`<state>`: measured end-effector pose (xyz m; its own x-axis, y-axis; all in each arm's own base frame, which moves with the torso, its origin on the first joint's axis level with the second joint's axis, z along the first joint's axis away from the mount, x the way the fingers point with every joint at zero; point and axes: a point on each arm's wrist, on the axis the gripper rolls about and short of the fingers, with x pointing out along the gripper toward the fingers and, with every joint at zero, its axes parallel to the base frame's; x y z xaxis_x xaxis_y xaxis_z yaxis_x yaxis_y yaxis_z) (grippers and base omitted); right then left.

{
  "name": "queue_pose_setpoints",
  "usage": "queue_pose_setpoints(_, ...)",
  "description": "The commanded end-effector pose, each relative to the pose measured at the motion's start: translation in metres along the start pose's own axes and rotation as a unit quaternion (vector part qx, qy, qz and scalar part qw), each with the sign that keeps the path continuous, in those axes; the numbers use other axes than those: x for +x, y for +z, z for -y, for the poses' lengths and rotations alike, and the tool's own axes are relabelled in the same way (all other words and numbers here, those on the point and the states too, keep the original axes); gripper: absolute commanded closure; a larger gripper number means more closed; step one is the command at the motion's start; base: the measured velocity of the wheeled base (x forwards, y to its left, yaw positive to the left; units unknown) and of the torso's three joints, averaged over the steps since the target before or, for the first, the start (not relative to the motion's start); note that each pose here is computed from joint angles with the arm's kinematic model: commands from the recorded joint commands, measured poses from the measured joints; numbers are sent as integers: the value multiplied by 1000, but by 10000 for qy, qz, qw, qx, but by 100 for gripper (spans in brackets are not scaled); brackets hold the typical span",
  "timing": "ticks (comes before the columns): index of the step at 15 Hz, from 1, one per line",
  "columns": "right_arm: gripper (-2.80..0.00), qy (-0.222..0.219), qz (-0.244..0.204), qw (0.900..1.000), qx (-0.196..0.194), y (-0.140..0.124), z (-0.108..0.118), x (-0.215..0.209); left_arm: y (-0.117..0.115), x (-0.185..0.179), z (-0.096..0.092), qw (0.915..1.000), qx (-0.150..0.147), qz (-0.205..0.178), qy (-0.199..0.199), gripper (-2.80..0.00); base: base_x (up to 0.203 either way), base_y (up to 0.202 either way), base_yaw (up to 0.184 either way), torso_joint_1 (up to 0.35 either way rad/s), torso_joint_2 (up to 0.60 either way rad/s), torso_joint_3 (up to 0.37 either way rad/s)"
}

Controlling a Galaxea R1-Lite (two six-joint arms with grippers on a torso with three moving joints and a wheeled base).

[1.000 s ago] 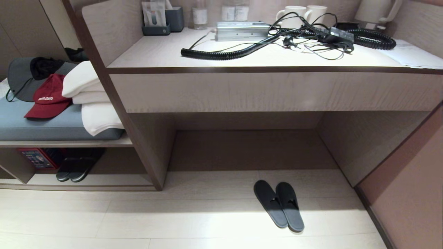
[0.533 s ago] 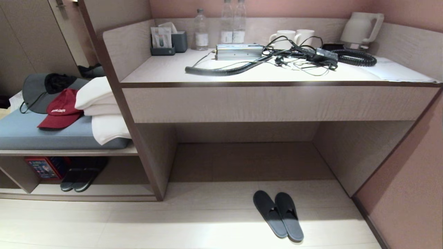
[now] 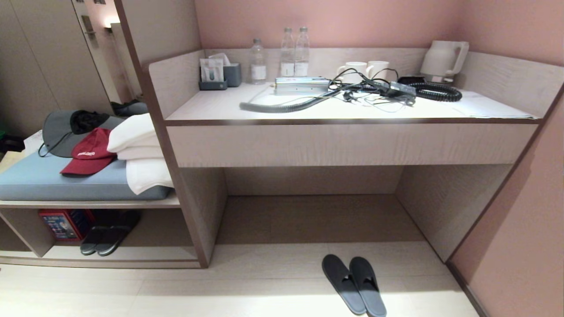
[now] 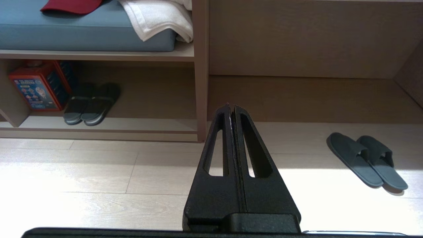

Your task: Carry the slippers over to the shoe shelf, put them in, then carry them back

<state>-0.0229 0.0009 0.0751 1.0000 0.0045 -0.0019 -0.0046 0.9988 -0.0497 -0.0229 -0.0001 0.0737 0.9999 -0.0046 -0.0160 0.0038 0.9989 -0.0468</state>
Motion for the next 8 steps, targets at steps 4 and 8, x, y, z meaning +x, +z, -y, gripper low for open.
queue_pose_setpoints(4, 0, 1, -6, 10000, -4, 0, 0, 0, 0, 0, 0, 10000, -12, -5, -2, 0, 0, 0, 0, 0, 1, 8)
queue_pose_setpoints(8, 0, 1, 2, 10000, -4, 0, 0, 0, 0, 0, 0, 10000, -19, -5, 0, 0, 3, 147, -4, 3, 0, 5)
